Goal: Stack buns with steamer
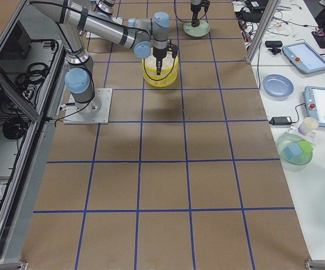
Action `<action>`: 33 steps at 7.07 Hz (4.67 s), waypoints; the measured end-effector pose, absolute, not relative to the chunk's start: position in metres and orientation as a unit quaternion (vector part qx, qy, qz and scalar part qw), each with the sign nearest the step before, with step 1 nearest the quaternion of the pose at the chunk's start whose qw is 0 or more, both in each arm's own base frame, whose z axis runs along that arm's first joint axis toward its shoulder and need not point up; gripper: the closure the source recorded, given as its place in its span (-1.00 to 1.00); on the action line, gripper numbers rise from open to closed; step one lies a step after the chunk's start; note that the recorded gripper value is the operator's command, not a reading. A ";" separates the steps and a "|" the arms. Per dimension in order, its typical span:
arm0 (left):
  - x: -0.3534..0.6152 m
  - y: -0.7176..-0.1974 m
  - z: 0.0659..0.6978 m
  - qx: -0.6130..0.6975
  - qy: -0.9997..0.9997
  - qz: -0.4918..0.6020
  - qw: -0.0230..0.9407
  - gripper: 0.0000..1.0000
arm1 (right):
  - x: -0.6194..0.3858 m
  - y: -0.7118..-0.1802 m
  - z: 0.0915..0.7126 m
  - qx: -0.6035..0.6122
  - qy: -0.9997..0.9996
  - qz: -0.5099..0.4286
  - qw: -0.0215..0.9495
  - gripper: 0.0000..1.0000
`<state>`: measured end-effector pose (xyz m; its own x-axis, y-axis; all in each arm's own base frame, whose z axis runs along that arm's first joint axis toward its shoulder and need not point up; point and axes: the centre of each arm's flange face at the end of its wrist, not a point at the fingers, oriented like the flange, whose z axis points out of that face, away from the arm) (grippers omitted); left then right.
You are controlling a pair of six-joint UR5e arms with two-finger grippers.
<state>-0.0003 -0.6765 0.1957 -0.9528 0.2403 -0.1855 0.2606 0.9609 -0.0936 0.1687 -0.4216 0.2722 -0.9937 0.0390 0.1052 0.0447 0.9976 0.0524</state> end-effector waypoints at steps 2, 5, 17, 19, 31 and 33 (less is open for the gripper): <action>-0.001 -0.677 0.196 0.128 0.986 -0.059 0.085 -0.17 | 0.167 -0.423 0.268 -0.012 -0.998 -0.033 0.054 1.00; -0.004 -0.675 0.188 0.130 0.988 -0.055 0.068 0.99 | 0.166 -0.426 0.270 -0.010 -0.998 -0.031 0.057 -0.69; -0.310 -0.559 0.360 -0.068 0.984 -0.097 -0.137 1.00 | 0.175 -0.486 0.506 -0.025 -0.998 0.053 0.023 -1.00; -0.378 -0.511 0.352 -0.082 0.980 -0.052 -0.173 1.00 | 0.176 -0.482 0.510 -0.024 -0.998 0.051 0.017 -1.00; -0.379 -0.490 0.333 -0.050 0.986 -0.015 -0.157 -1.00 | 0.175 -0.481 0.507 -0.025 -0.999 0.044 0.015 -1.00; -0.331 -0.519 0.356 -0.030 0.991 -0.039 -0.127 -1.00 | 0.176 -0.481 0.507 -0.025 -0.999 0.044 0.015 -1.00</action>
<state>-0.3314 -0.5189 0.3561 -0.9661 -0.0499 0.2534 -0.0698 0.9951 -0.0700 0.1757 -0.4810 0.5067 -0.9983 0.0509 0.0271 0.0484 0.9949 -0.0885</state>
